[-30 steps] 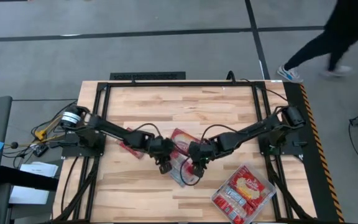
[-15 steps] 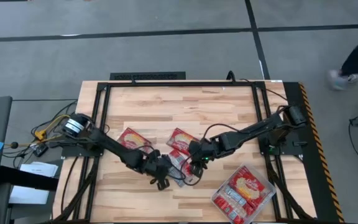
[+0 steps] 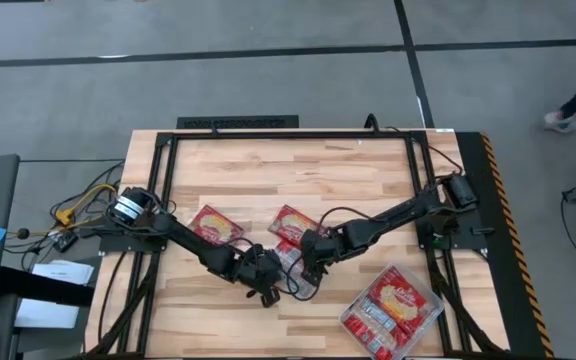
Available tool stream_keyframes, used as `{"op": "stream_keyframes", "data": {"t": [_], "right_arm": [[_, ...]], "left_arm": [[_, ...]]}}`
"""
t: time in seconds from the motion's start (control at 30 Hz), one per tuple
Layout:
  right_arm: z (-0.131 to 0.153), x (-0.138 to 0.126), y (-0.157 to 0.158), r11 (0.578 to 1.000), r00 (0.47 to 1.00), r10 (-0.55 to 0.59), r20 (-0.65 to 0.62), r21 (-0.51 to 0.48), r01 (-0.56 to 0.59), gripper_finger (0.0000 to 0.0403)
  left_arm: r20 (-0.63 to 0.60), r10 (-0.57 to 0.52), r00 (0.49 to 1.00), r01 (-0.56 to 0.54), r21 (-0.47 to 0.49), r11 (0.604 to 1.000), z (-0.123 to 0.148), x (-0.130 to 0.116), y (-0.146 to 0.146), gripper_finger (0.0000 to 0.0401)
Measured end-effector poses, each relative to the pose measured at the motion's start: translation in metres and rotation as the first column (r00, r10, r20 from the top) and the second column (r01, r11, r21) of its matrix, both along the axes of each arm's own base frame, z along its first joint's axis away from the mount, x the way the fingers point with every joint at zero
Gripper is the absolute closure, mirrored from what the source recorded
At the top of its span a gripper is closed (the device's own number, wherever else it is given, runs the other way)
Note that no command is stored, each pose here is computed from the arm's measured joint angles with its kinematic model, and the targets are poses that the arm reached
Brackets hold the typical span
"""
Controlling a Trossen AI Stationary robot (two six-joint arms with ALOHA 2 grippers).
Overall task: Sort popcorn bags into baskets
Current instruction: Put the red popcorn bag into the transparent bin
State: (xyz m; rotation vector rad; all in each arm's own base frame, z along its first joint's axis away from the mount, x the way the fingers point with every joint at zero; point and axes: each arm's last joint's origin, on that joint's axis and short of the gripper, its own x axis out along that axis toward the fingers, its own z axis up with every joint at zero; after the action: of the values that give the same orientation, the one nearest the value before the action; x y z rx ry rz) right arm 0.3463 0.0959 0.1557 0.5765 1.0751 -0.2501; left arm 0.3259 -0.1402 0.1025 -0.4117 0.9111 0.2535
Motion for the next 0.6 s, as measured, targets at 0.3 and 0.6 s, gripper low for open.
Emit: {"op": "stream_keyframes", "data": {"t": [0.3,0.6], "right_arm": [[-0.014,0.001,-0.003,0.999,0.998,0.026,-0.054,-0.018,-0.027,0.0148],[-0.014,0.01,-0.014,0.988,0.993,0.121,-0.009,0.098,-0.12,0.0147]], "left_arm": [[-0.019,-0.004,1.0,0.004,-0.024,1.0,-0.002,-0.001,-0.001,0.0401],[-0.018,-0.005,1.0,0.004,-0.033,0.999,-0.002,0.0,0.001,0.0401]]}}
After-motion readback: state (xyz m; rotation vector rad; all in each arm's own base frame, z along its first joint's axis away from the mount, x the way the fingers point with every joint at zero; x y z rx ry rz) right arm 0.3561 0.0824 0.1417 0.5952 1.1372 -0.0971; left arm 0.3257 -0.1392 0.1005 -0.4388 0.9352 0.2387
